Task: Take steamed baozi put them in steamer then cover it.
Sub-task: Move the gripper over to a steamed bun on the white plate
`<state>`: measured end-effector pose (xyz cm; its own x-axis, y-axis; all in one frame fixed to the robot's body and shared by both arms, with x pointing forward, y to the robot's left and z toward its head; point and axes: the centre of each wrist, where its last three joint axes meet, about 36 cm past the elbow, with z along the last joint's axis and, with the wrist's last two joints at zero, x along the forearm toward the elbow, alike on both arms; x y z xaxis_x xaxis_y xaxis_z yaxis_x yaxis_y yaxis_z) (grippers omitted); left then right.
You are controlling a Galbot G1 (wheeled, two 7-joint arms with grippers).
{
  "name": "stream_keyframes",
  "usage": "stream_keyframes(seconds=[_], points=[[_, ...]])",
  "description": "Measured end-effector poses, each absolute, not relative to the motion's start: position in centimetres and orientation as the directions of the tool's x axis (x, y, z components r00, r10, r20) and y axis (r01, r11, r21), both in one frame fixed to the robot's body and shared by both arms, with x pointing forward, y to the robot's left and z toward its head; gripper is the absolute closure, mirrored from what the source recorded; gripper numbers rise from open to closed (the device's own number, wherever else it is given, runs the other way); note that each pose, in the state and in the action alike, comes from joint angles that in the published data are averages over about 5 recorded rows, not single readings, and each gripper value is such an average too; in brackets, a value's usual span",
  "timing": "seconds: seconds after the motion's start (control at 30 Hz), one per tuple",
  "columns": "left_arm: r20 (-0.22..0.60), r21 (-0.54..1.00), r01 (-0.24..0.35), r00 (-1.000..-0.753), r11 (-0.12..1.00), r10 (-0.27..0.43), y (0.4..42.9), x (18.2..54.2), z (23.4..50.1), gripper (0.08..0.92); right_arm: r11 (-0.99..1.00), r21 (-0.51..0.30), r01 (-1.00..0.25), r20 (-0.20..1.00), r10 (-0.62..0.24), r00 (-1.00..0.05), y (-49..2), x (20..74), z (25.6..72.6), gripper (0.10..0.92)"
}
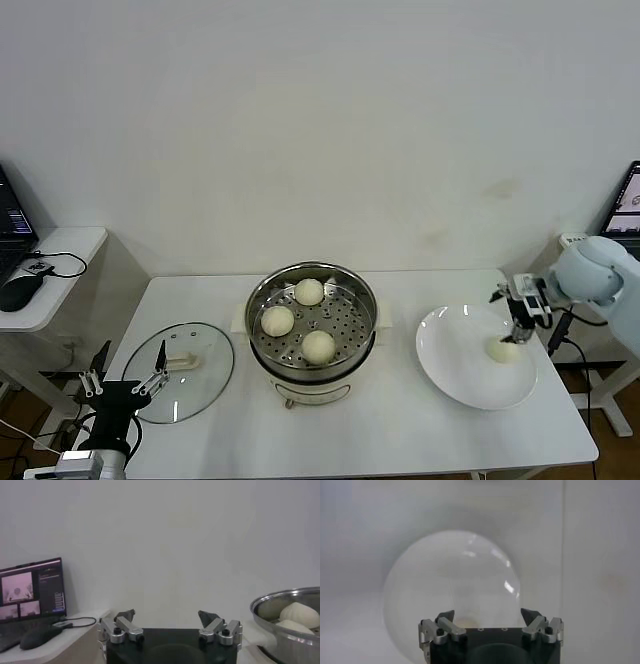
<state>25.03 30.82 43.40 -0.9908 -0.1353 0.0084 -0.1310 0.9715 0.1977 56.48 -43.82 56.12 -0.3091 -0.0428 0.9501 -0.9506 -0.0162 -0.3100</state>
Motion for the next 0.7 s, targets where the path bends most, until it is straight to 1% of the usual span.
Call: stream_keyframes(seconds=[0.27,0.7], points=[[0.016,0.201,-0.138,-0.989,0.97,-0.144,30.9,24.7,43.2,0.177,-0.002,-0.292,-0.956,0.956,-0.013,-0.292,-46.3,57.4,52.7,0.199],[0.019,0.204,-0.144,-0.988,0.968,-0.151,31.1,24.8,43.1,0.177,0.01,-0.248,-0.969,0.969,-0.003,-0.248,-46.5,59.7,47.7,0.2]])
